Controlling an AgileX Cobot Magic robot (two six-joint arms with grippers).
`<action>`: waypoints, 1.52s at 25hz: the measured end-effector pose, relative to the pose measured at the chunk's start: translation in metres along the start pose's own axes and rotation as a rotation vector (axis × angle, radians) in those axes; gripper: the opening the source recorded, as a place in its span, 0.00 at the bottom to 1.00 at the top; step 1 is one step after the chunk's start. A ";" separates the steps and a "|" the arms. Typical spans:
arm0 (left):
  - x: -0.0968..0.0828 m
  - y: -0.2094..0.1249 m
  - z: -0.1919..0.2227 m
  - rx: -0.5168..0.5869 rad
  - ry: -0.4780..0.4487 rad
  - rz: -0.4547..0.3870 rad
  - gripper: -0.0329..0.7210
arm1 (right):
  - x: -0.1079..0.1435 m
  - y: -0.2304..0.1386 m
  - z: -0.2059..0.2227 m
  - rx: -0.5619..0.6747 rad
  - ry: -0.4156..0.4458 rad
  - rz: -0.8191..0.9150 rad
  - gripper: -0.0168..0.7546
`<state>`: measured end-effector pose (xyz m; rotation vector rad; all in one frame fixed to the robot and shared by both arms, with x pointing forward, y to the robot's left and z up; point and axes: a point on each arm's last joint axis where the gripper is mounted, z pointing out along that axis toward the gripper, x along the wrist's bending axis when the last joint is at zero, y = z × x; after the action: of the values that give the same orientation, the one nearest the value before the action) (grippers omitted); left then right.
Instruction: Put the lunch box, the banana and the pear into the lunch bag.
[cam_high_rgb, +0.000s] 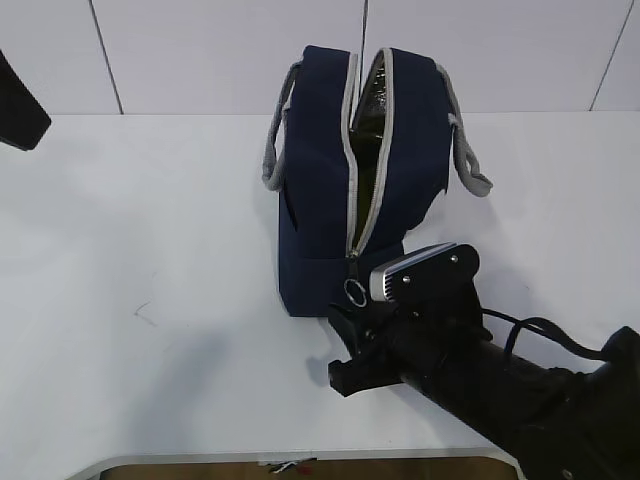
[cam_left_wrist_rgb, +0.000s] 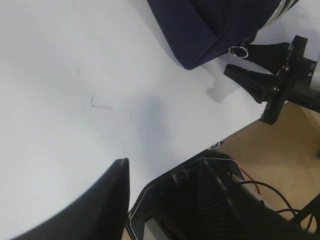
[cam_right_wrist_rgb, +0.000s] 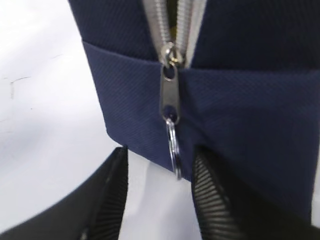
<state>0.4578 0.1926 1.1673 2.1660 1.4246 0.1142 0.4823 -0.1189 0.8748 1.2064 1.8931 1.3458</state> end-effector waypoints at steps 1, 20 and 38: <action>0.000 0.000 0.000 0.000 0.000 0.000 0.50 | 0.000 0.000 0.000 0.000 0.000 0.000 0.47; 0.001 0.000 0.000 0.000 0.006 0.002 0.49 | 0.000 0.003 0.000 -0.033 0.001 0.000 0.33; 0.001 0.000 0.000 0.000 0.006 0.002 0.48 | -0.001 0.003 -0.004 -0.068 0.000 0.028 0.33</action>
<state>0.4580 0.1931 1.1671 2.1692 1.4259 0.1213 0.4803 -0.1218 0.8789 1.2038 1.8211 1.4135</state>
